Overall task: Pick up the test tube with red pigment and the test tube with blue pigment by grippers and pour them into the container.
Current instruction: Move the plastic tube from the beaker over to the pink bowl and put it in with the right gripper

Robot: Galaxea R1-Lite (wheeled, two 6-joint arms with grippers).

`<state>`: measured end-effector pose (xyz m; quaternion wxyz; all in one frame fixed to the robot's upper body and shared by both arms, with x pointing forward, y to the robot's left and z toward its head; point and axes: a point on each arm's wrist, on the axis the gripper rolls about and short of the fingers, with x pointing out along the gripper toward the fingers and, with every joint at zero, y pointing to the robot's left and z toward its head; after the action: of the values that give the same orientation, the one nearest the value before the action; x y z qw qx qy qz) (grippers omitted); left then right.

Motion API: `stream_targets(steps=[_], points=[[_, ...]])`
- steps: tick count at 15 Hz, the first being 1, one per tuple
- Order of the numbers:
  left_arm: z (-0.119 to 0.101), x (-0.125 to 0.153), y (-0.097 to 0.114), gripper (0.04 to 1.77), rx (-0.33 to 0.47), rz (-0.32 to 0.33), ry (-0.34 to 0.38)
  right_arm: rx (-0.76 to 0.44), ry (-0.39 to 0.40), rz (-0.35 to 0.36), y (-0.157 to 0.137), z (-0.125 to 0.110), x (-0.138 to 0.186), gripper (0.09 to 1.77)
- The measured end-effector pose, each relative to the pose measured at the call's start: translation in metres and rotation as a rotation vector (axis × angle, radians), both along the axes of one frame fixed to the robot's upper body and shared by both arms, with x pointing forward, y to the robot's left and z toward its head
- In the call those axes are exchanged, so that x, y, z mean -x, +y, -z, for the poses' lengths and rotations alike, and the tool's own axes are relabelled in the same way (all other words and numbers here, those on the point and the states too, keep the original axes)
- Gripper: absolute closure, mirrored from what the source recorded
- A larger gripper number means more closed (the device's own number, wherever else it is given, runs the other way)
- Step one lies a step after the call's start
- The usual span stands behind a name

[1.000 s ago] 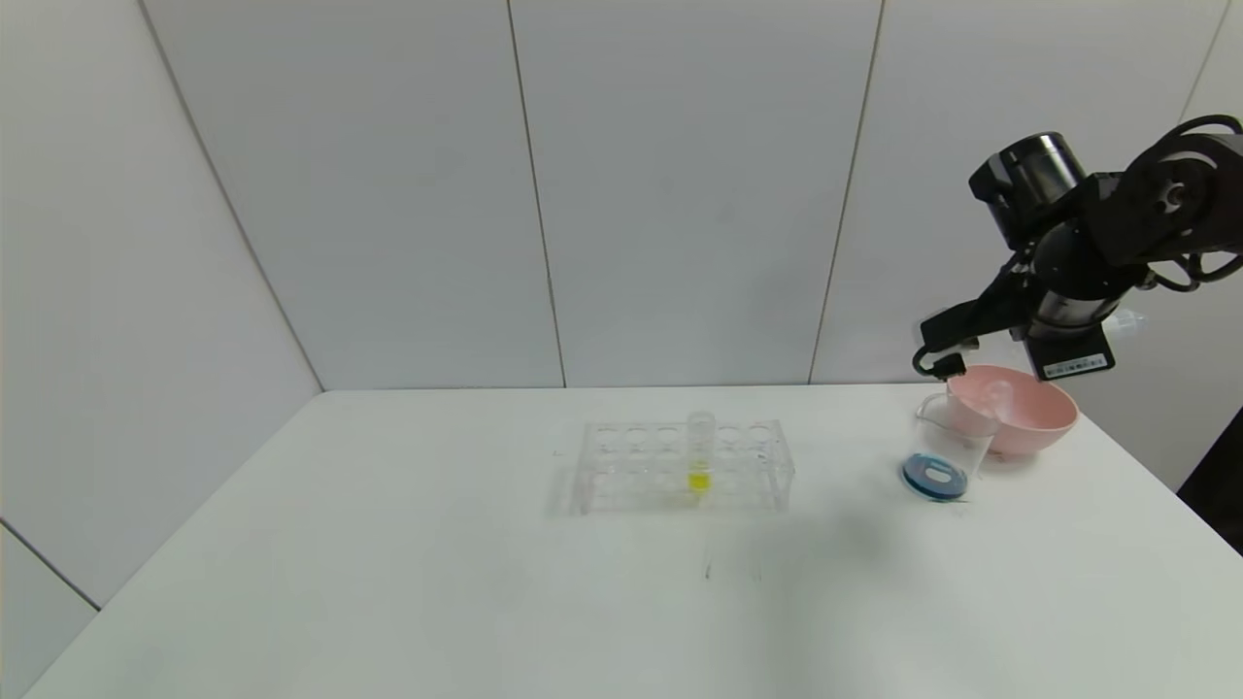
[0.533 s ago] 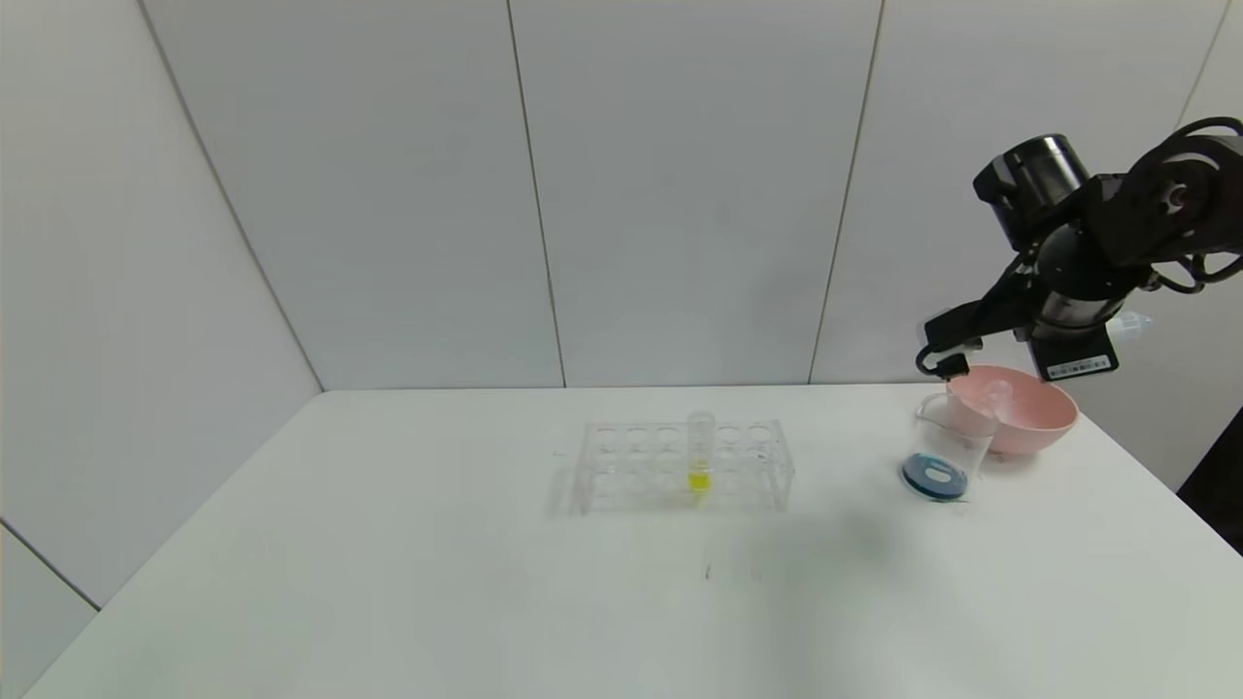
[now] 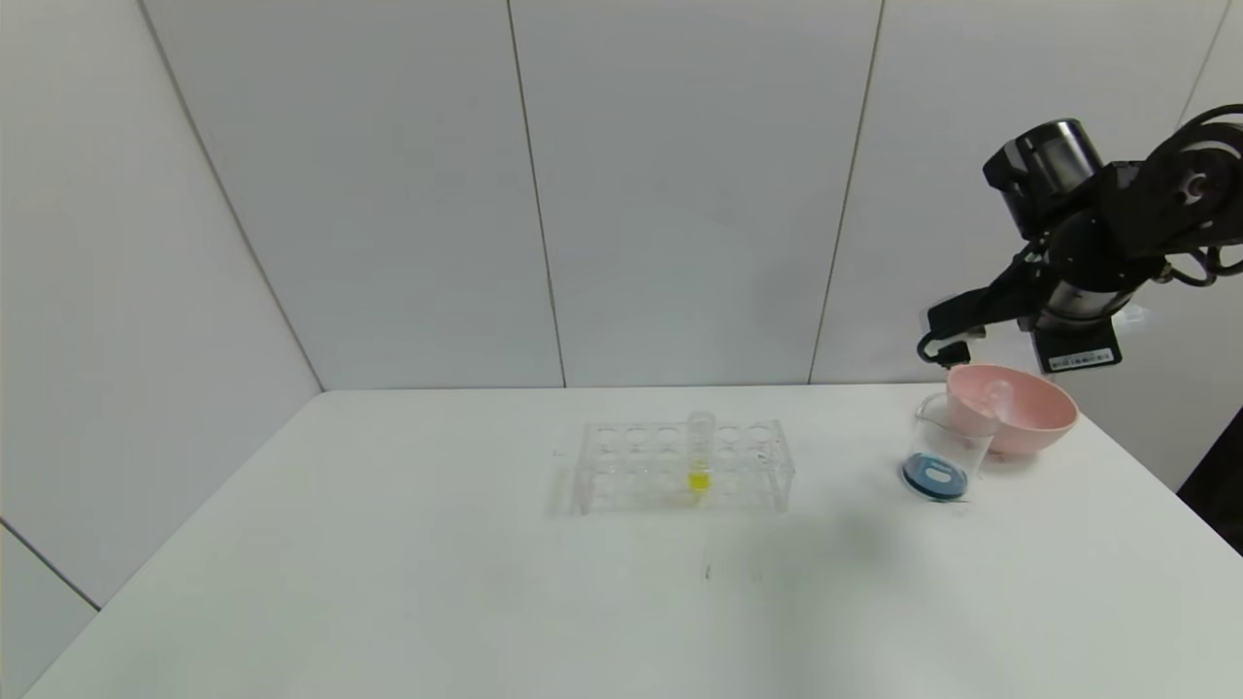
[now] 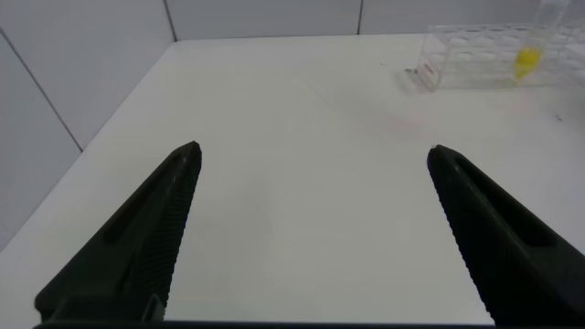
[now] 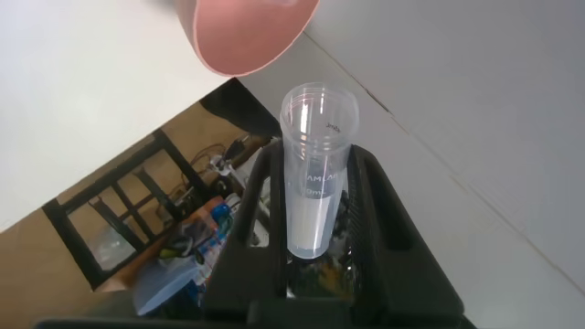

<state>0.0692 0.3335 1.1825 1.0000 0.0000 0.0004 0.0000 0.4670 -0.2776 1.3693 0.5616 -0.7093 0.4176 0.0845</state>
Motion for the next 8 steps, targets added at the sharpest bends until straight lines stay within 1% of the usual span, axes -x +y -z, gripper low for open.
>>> stream_targets(steps=[1,2,3,5,6,7,8], points=[[0.0,0.0,0.0,0.05,0.0,0.0,0.0,-0.029,-0.017,0.002,-0.001,-0.002,0.0,1.39],[0.0,0.0,0.0,0.05,0.0,0.0,0.0,-0.074,-0.045,-0.01,-0.001,-0.004,-0.001,1.39],[0.0,0.0,0.0,0.05,0.0,0.0,0.0,-0.138,-0.082,-0.04,-0.002,-0.006,-0.004,1.39],[0.0,0.0,0.0,0.05,0.0,0.0,0.0,-0.302,-0.154,-0.123,-0.007,-0.009,-0.014,1.39],[0.0,0.0,0.0,0.05,0.0,0.0,0.0,-0.391,-0.172,-0.16,-0.012,-0.009,-0.018,1.39],[0.0,0.0,0.0,0.05,0.0,0.0,0.0,-0.485,-0.184,-0.174,-0.016,-0.008,-0.021,1.39],[0.0,0.0,0.0,0.05,0.0,0.0,0.0,-0.592,-0.197,-0.154,-0.019,-0.007,-0.023,1.39]])
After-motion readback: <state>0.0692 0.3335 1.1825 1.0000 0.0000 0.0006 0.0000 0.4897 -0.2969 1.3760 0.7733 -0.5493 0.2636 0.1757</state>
